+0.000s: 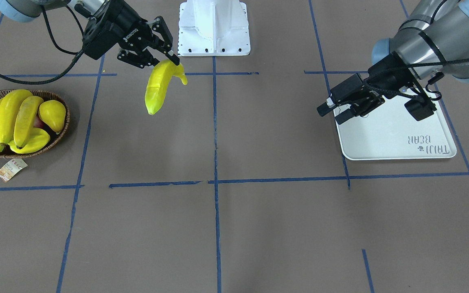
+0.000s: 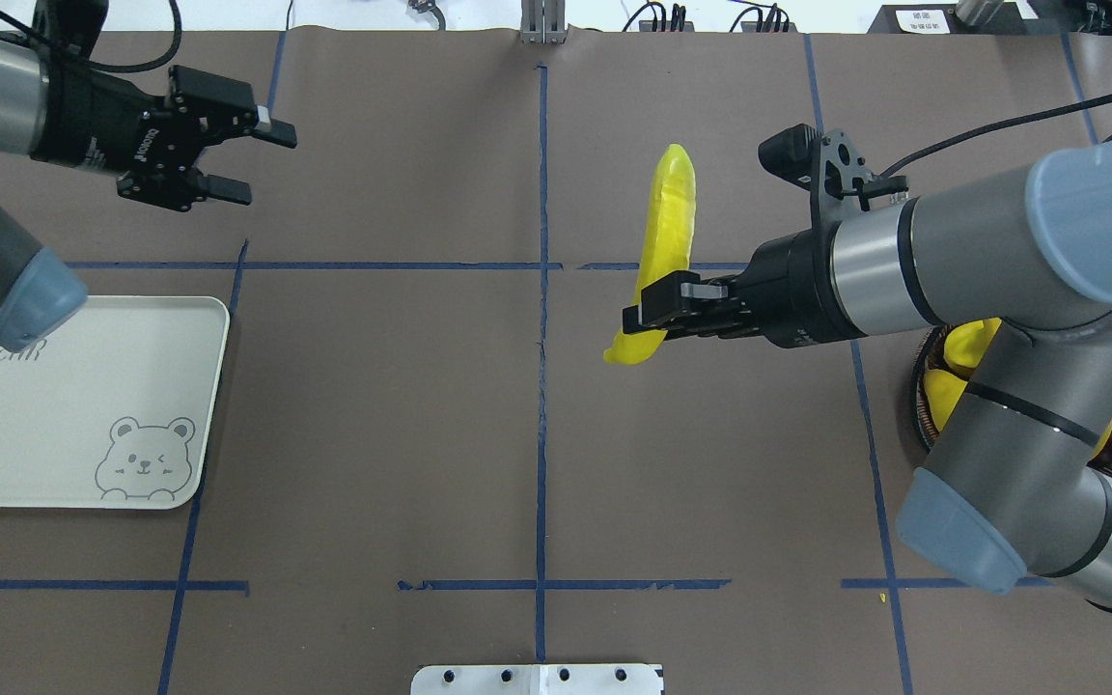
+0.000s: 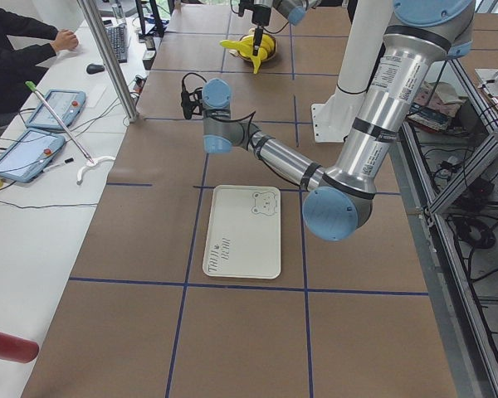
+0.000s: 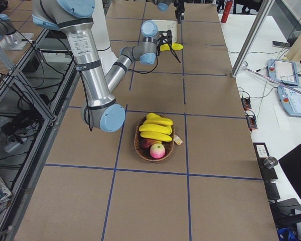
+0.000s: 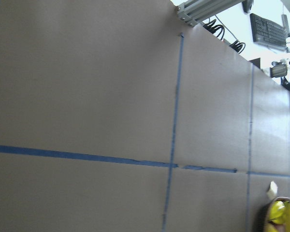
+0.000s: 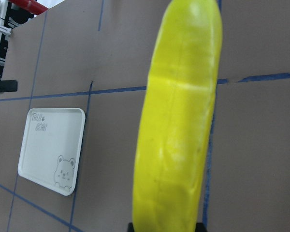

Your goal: Transfer all bananas from basket to plate

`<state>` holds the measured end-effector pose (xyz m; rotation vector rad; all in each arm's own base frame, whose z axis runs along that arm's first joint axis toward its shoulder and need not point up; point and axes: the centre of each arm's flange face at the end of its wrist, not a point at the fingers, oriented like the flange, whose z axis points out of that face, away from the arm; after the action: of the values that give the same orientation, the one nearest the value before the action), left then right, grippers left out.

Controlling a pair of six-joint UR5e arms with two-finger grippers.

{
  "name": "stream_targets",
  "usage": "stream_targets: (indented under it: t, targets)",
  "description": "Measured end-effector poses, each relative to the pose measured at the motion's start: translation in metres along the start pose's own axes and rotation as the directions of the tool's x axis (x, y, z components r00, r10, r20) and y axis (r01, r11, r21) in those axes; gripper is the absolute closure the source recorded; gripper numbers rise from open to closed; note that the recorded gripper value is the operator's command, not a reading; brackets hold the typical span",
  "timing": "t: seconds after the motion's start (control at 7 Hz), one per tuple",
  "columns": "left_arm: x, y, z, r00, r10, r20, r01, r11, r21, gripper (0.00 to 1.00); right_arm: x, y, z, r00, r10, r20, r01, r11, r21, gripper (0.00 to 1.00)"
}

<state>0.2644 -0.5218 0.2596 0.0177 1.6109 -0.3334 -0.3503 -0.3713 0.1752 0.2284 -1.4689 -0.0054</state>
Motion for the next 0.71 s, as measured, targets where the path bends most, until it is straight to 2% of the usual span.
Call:
stream_targets:
  t: [0.29,0.43,0.71]
  targets:
    - [0.041,0.054,0.042,0.980,-0.120,-0.157,0.120,0.993,-0.013,0.00,-0.025,0.022,0.007,0.992,-0.042,0.117,0.046,0.999,-0.027,0.99]
    - [0.053,0.080,0.058,0.962,-0.167,-0.215,0.164,0.986,-0.033,0.00,-0.038,0.026,0.009,0.987,-0.058,0.153,0.063,0.997,-0.032,0.99]
    - [0.078,0.117,0.070,0.931,-0.248,-0.268,0.226,0.968,-0.111,0.00,-0.051,0.029,0.010,0.981,-0.068,0.182,0.075,0.997,-0.036,0.99]
